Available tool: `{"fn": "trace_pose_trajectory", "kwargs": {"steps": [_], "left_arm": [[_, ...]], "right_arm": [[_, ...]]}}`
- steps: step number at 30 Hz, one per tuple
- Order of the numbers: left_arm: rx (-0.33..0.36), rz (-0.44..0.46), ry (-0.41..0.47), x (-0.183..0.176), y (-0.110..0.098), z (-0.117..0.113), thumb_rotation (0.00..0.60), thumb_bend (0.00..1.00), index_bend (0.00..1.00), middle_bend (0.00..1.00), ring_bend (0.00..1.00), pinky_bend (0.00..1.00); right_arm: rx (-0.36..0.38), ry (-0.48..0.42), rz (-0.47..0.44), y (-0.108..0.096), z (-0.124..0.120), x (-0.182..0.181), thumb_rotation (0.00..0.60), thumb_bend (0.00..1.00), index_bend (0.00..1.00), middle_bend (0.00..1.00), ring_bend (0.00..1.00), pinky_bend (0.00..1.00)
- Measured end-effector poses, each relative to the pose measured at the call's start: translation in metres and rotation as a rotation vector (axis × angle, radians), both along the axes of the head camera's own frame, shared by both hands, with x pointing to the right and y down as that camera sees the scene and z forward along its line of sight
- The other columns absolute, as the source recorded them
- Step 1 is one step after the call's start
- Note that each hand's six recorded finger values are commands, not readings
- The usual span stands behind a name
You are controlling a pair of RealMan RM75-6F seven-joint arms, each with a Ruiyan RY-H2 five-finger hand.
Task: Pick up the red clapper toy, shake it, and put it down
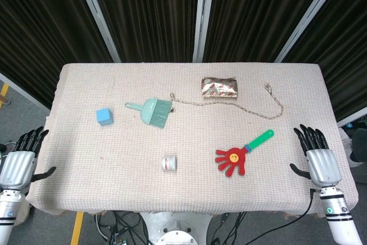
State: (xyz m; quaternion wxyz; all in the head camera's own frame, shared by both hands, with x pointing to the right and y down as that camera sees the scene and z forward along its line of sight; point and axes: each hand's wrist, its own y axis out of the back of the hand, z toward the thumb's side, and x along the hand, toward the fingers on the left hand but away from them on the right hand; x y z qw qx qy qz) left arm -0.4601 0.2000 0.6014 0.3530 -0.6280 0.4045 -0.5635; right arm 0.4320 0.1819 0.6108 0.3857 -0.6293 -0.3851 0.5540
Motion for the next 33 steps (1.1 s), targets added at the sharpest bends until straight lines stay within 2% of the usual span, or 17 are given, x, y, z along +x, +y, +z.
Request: {"fn": "trace_pose_trajectory", "kwargs": {"steps": [4, 10, 13, 18, 24, 33], "left_arm": [[-0.002, -0.005, 0.005, -0.001, 0.001, 0.001, 0.6, 0.16, 0.03, 0.02, 0.0, 0.08], [-0.001, 0.001, 0.008, 0.001, 0.001, 0.003, 0.6, 0.16, 0.03, 0.02, 0.0, 0.08], [-0.007, -0.002, 0.007, 0.0, 0.002, 0.003, 0.6, 0.16, 0.03, 0.02, 0.0, 0.08], [-0.017, -0.005, 0.005, 0.001, 0.003, 0.007, 0.6, 0.16, 0.03, 0.02, 0.0, 0.08], [-0.017, -0.016, -0.002, 0.001, 0.002, 0.009, 0.6, 0.16, 0.03, 0.02, 0.0, 0.08], [-0.041, -0.048, -0.023, -0.008, 0.003, 0.009, 0.6, 0.16, 0.03, 0.02, 0.0, 0.08]], "right_arm": [[-0.016, 0.019, -0.008, -0.002, 0.004, 0.001, 0.6, 0.08, 0.0, 0.0, 0.0, 0.0], [-0.048, 0.061, -0.057, -0.018, 0.01, -0.005, 0.6, 0.08, 0.0, 0.0, 0.0, 0.0], [-0.085, 0.079, -0.105, -0.029, 0.019, -0.015, 0.6, 0.08, 0.0, 0.0, 0.0, 0.0], [-0.169, 0.111, -0.238, -0.049, 0.04, -0.044, 0.6, 0.08, 0.01, 0.0, 0.0, 0.0], [-0.246, 0.116, -0.372, -0.064, 0.066, -0.088, 0.6, 0.08, 0.13, 0.0, 0.0, 0.0], [-0.289, 0.122, -0.426, -0.055, 0.092, -0.12, 0.6, 0.1, 0.29, 0.0, 0.0, 0.0]]}}
